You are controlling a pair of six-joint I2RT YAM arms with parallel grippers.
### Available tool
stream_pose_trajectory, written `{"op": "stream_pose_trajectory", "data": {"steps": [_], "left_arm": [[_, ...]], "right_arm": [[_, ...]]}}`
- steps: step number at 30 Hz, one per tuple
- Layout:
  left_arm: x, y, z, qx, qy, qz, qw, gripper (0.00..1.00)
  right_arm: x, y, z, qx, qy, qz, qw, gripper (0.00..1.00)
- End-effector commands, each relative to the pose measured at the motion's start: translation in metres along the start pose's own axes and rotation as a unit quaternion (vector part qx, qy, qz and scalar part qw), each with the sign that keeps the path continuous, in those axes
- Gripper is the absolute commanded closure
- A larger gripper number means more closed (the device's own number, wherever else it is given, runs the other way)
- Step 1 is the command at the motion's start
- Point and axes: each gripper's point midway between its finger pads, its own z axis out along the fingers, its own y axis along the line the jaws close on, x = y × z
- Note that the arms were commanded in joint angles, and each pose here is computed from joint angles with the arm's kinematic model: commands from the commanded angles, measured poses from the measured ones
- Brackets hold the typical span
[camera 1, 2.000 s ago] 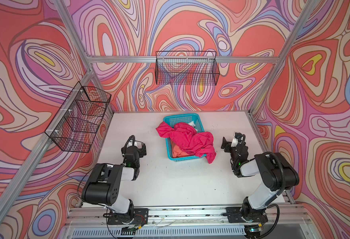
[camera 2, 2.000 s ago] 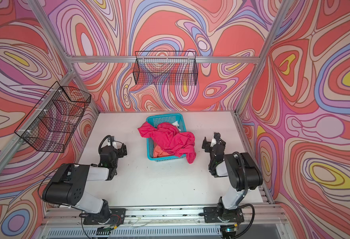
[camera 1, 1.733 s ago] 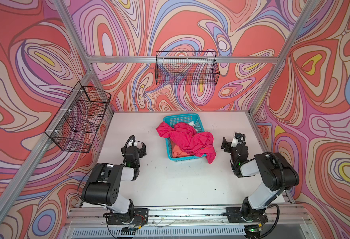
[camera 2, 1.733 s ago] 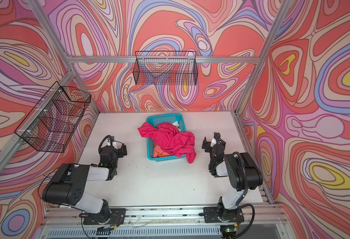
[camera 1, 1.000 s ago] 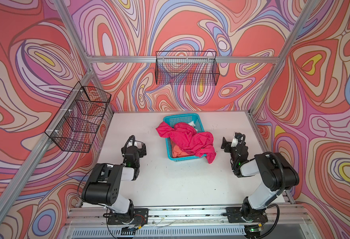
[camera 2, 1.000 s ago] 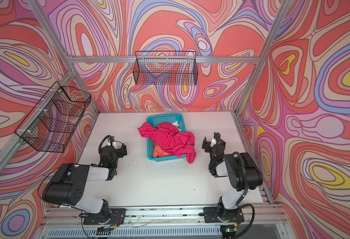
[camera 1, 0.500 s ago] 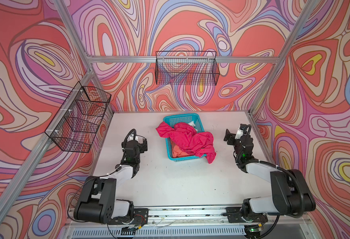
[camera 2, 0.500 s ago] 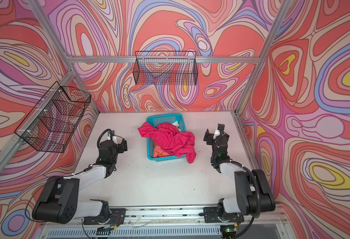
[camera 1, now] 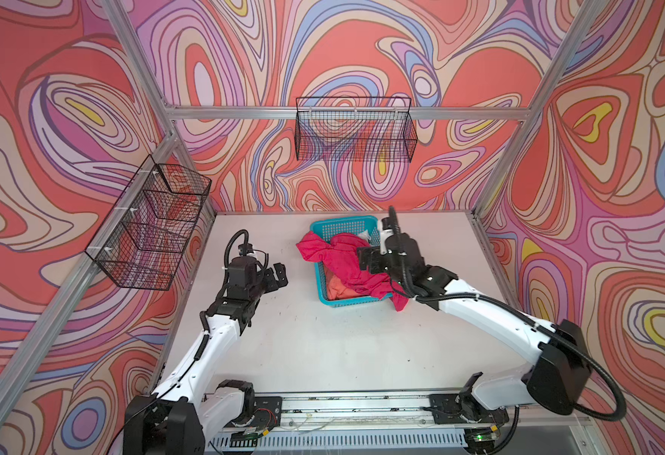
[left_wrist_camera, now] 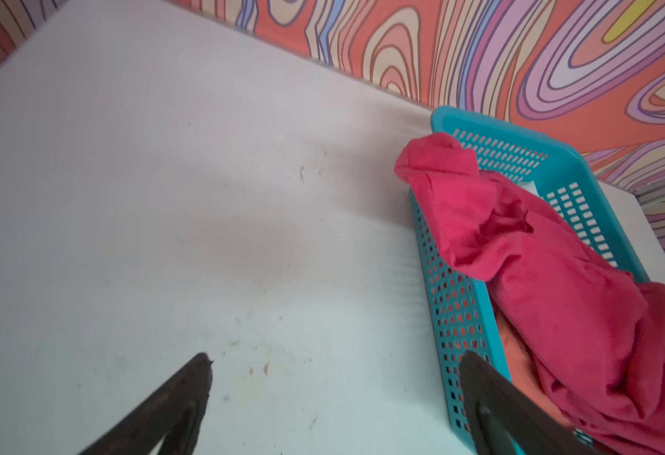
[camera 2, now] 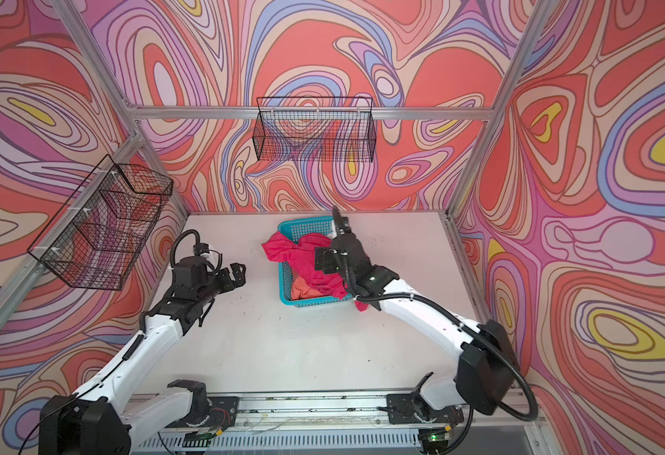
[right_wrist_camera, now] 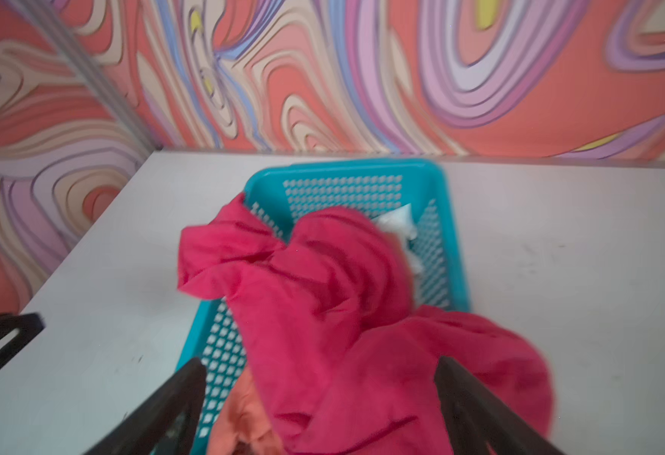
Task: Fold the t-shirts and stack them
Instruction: 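Reach the right gripper to the teal basket while the left arm lifts slightly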
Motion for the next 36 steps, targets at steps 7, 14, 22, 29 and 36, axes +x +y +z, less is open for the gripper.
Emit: {"op": "stream_pose_trajectory", "data": {"steps": [7, 14, 22, 29, 36], "left_arm": [[0.031, 0.01, -0.005, 0.066, 0.105, -0.13, 0.984, 0.0], [0.027, 0.017, 0.0, 0.081, 0.097, -0.15, 0.981, 0.0], [0.024, 0.018, 0.001, 0.077, 0.098, -0.138, 0.983, 0.0], [0.025, 0.019, 0.004, 0.075, 0.103, -0.137, 0.982, 0.0], [0.027, 0.019, 0.01, 0.079, 0.111, -0.138, 0.981, 0.0]], "right_arm": [[0.083, 0.085, 0.059, -0.028, 0.17, -0.017, 0.985, 0.17], [0.11, 0.09, 0.094, 0.023, 0.205, -0.051, 0.977, 0.38], [0.119, 0.075, 0.101, 0.063, 0.206, -0.059, 0.975, 0.69], [0.111, 0.033, 0.092, 0.096, 0.208, -0.048, 0.972, 0.9], [0.1, -0.051, 0.085, 0.145, 0.215, -0.041, 0.965, 1.0]]}}
